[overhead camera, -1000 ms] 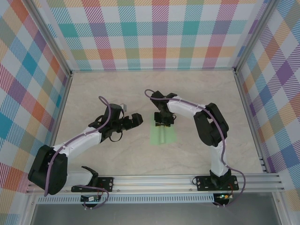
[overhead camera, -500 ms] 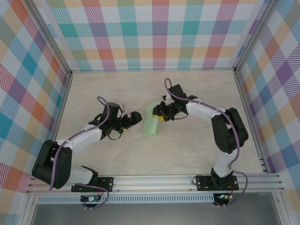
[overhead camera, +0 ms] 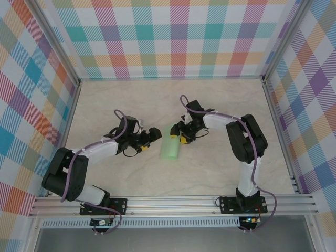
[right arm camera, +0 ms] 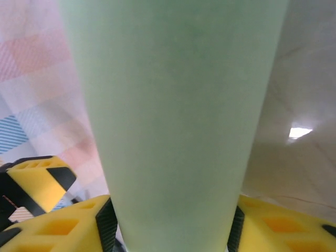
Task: Fold a paper plane with a square sheet of paper (pick it up from the middle)
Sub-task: First fold in half a square sheet of paper at the center of the table.
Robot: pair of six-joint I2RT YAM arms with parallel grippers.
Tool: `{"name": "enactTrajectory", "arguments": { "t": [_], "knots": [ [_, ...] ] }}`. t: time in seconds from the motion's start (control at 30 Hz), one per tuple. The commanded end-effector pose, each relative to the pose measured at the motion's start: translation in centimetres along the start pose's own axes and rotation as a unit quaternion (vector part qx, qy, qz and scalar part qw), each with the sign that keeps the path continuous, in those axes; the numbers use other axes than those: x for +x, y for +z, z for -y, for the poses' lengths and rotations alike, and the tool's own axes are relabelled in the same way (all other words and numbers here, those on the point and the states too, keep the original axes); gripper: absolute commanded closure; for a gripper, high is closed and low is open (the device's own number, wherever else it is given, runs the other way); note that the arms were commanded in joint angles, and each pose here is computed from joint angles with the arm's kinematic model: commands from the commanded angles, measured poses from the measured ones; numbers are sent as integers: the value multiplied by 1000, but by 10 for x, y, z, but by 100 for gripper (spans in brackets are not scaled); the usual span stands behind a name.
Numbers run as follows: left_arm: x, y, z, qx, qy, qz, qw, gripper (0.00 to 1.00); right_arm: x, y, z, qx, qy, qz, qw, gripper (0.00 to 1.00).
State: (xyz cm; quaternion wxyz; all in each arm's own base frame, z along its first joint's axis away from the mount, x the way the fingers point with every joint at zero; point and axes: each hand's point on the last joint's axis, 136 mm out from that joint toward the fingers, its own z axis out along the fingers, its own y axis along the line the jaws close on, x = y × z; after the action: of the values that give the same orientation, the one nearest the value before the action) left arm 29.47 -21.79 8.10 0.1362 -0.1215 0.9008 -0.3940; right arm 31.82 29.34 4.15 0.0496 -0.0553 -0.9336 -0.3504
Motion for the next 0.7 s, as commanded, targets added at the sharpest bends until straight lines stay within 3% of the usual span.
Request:
{"name": "enactTrajectory", "arguments": {
  "t": [0.0, 0.37, 0.47, 0.57, 0.67],
  "knots": [
    [-1, 6, 17, 24, 11, -12, 1000, 3, -8, -13, 3, 31, -18, 17, 999, 40],
    [7, 27, 28, 34, 23, -53, 998, 9, -4, -35, 25, 68, 6, 51, 996, 29],
    [10, 35, 35, 45, 28, -69, 996, 15, -3, -38, 29, 58, 16, 53, 997, 29],
    [14, 42, 42, 54, 34, -83, 994, 28, -1, -38, 33, 55, 23, 53, 997, 28],
    [15, 49, 45, 59, 34, -88, 994, 35, 0, -38, 35, 48, 27, 52, 997, 28]
  ]
}}
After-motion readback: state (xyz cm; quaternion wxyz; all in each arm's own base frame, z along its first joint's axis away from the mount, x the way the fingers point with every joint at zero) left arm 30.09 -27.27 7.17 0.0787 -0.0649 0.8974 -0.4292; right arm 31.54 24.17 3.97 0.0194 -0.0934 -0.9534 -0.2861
